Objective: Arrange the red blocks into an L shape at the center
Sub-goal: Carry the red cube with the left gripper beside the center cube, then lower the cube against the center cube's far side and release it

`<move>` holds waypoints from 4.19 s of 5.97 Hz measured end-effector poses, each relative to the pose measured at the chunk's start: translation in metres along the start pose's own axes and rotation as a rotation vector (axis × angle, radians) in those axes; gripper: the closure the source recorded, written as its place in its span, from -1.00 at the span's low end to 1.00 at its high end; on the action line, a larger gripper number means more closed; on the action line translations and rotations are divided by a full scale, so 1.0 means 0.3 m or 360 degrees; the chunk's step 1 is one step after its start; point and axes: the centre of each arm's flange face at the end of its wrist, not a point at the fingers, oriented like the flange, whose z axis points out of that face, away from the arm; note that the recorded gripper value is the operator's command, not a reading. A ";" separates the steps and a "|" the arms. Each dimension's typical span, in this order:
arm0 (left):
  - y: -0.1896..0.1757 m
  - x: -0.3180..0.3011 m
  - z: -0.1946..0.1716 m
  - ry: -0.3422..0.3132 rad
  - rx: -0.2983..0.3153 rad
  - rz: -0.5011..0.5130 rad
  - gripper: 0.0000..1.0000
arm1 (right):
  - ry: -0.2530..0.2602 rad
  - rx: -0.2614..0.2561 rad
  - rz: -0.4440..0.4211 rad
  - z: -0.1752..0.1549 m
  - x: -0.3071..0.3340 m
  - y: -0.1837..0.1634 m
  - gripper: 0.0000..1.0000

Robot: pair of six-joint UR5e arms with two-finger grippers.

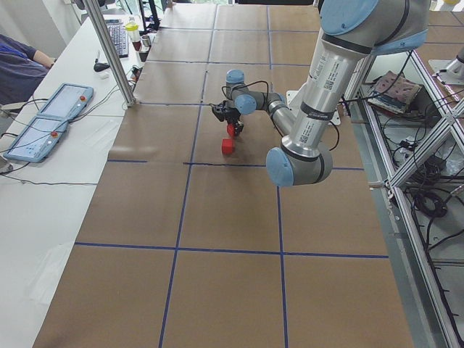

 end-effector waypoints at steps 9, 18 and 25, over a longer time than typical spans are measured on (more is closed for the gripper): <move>0.122 0.630 -0.022 0.0044 0.0053 0.0779 1.00 | 0.0002 -0.0003 0.0015 0.003 0.003 0.001 -0.99; 0.244 0.626 0.060 -0.0001 -0.0016 0.0934 0.63 | 0.0001 -0.0009 0.0016 0.007 0.007 0.005 -0.99; 0.244 0.622 0.066 -0.0007 -0.0018 0.0934 -1.00 | 0.0002 -0.0009 0.0020 0.008 0.007 0.005 -0.99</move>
